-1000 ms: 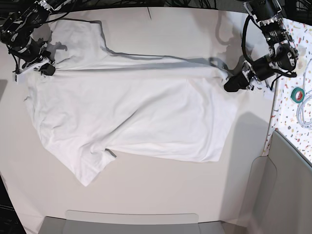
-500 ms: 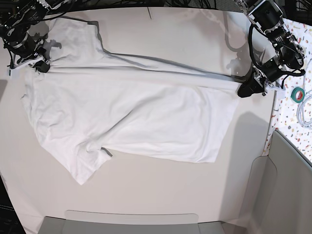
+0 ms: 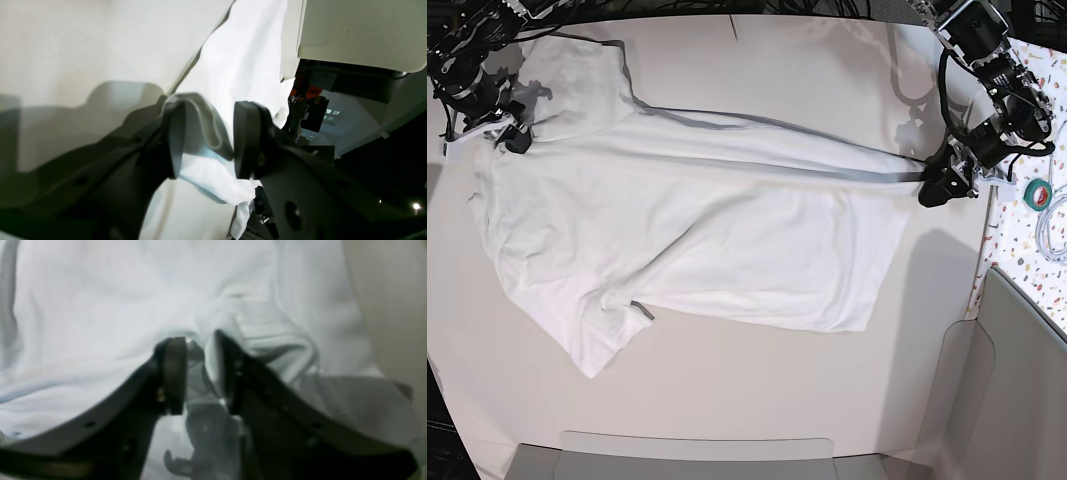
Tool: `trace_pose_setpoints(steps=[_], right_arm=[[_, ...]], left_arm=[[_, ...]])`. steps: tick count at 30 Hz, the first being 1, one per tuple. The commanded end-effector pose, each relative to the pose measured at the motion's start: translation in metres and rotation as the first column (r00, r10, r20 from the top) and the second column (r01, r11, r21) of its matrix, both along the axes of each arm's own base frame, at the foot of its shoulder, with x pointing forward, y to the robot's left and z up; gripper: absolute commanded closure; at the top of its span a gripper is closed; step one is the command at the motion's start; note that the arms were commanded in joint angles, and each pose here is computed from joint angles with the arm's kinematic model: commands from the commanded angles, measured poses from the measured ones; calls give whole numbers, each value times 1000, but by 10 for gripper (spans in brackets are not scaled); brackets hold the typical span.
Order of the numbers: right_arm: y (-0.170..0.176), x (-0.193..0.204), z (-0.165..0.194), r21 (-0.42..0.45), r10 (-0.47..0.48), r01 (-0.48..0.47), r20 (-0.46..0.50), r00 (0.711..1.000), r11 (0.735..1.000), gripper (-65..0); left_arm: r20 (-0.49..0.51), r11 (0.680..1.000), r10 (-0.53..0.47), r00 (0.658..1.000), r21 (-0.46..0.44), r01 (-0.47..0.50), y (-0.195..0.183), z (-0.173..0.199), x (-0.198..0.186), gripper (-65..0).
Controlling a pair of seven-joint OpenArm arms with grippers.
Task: Layout the t-shirt on the table in an organized manner, then fold the t-shirt properly
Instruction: 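Drag the shoulder edge with both grippers, stretching the white shirt flat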
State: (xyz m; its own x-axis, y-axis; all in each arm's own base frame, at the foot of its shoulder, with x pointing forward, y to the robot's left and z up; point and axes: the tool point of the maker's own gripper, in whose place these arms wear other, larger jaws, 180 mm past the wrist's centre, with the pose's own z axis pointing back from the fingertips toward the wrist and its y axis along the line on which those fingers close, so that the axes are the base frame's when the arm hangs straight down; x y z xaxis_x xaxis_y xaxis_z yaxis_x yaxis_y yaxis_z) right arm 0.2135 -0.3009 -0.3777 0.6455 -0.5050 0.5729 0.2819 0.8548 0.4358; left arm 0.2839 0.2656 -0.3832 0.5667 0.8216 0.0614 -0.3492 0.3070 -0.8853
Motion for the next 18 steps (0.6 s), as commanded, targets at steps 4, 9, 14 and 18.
trace_pose_setpoints(steps=[4,9,14,18], right_arm=[[-2,12,22,18,5,-7,104,995,1000,-332],[1,20,38,56,6,-17,189,982,998,-374],[6,23,43,79,10,-28,225,974,996,-374],[7,24,53,94,11,-38,273,962,995,-374]], left_arm=[[32,1000,6,999,10,-6,8,12,5,-243],[72,1000,14,997,-15,-13,8,20,9,-243],[114,999,24,993,-25,-22,17,33,10,-245],[146,999,34,989,-40,-28,21,42,12,-268]])
